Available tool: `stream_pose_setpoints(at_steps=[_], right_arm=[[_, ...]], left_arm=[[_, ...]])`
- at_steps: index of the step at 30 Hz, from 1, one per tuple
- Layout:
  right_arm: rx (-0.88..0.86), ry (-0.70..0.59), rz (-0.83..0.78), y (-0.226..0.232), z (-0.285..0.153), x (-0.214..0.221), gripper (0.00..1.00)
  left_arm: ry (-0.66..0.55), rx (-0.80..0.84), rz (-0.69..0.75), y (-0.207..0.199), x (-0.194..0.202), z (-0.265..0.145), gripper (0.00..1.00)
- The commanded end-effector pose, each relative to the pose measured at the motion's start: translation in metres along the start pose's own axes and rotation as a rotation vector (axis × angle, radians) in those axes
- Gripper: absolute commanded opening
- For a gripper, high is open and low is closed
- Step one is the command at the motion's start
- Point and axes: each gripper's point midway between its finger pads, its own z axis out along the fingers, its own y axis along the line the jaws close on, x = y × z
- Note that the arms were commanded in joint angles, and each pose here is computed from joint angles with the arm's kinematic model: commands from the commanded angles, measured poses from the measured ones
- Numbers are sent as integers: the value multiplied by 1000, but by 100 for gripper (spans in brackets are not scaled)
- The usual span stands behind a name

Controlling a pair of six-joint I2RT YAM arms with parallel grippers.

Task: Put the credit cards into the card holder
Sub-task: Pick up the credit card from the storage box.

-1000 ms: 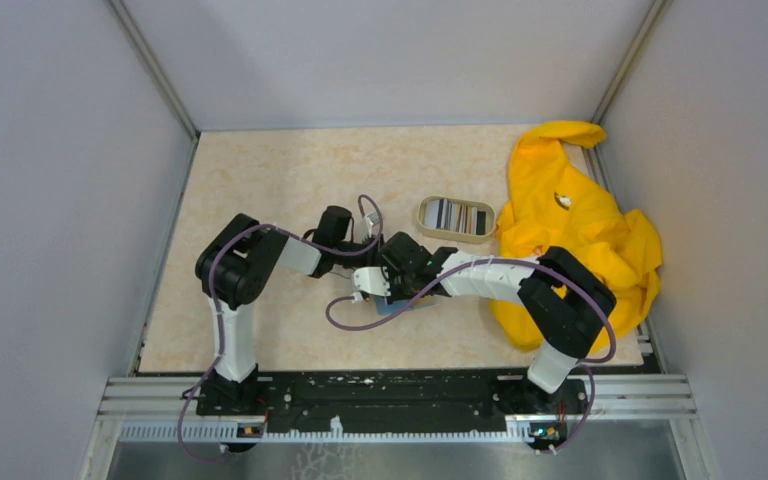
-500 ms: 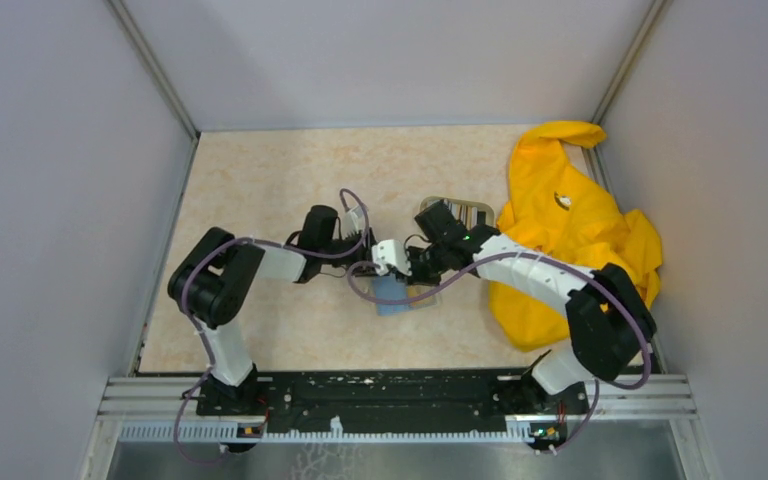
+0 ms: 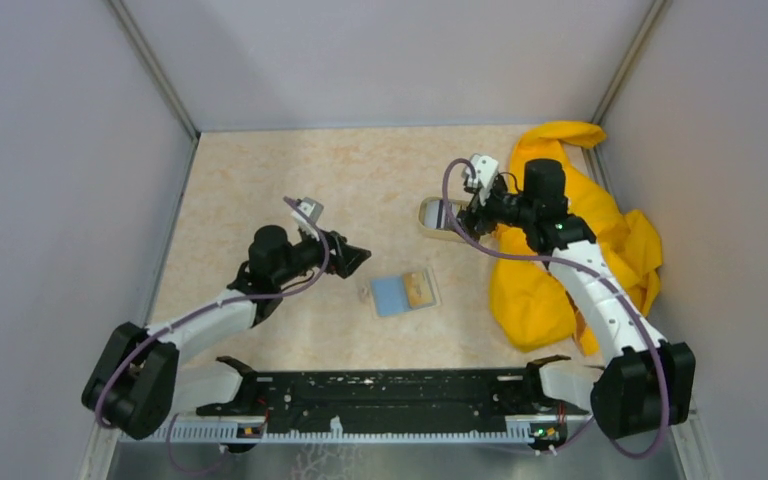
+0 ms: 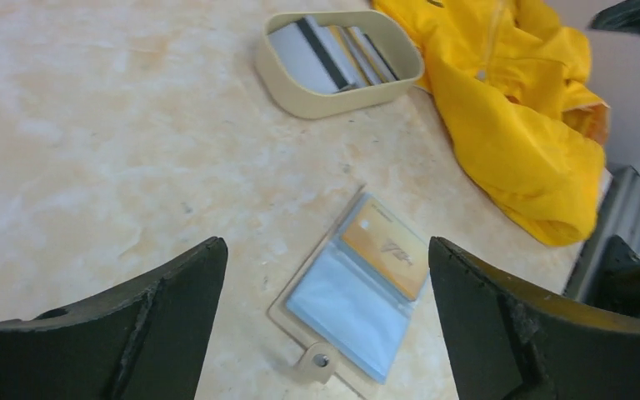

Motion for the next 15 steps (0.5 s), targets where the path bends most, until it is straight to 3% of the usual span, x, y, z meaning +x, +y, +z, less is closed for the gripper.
stream_pose_setpoints(at_steps=[1, 8, 15], right_arm=[[179, -123, 113, -36, -11, -30, 96], [150, -103, 543, -67, 8, 0, 98], [258, 41, 785, -89, 20, 68, 97]], left_arm=[[-72, -250, 86, 49, 7, -21, 99], [-140, -323, 51, 64, 23, -38, 99], [-217, -281, 75, 54, 24, -54, 99]])
